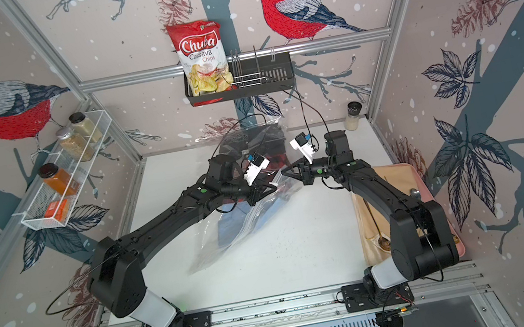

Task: Place the folded shirt into the vacuum bag
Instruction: Close the vacuum bag at the center of the board.

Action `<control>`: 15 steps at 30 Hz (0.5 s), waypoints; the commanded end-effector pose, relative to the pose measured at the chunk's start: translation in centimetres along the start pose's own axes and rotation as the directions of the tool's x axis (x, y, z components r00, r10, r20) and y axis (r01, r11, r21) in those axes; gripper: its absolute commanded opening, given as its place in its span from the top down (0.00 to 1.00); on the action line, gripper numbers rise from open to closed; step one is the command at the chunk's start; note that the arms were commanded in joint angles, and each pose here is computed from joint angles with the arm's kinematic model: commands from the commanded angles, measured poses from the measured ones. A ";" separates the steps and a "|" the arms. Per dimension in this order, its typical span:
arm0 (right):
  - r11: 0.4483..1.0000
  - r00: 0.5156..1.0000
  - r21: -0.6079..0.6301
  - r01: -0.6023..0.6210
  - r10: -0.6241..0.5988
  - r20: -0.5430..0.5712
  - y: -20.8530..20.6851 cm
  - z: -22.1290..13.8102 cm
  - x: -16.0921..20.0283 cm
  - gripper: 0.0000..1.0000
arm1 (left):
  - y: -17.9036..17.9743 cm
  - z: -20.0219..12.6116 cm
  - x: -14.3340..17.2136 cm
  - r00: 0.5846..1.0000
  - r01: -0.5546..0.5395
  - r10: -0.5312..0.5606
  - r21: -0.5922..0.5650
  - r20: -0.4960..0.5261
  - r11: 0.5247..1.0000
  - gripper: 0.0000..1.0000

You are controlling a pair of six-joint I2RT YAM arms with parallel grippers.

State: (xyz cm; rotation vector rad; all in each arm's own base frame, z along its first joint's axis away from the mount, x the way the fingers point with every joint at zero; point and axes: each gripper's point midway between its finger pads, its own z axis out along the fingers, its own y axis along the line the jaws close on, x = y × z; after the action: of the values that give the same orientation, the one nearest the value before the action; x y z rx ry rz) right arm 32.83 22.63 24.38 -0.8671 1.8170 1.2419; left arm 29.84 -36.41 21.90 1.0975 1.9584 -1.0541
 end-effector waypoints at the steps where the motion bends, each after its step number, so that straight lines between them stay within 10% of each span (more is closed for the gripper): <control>1: 0.988 0.992 0.124 0.090 -0.101 0.080 -1.8 -0.9 -2.7 1.00 | -1.0 0.1 3.0 0.991 0.062 -0.058 0.027 -0.122 0.998 1.00; 15: 0.985 0.989 0.156 0.072 -0.091 0.120 -2.6 -2.1 -2.8 1.00 | -0.4 0.7 3.9 0.972 0.083 -0.096 -0.065 -0.216 0.994 1.00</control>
State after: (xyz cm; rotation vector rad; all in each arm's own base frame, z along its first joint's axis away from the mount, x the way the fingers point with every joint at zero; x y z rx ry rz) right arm 33.81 20.95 24.32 -0.7843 1.8159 1.1957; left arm 29.79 -37.03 20.96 1.1087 2.0549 -0.9671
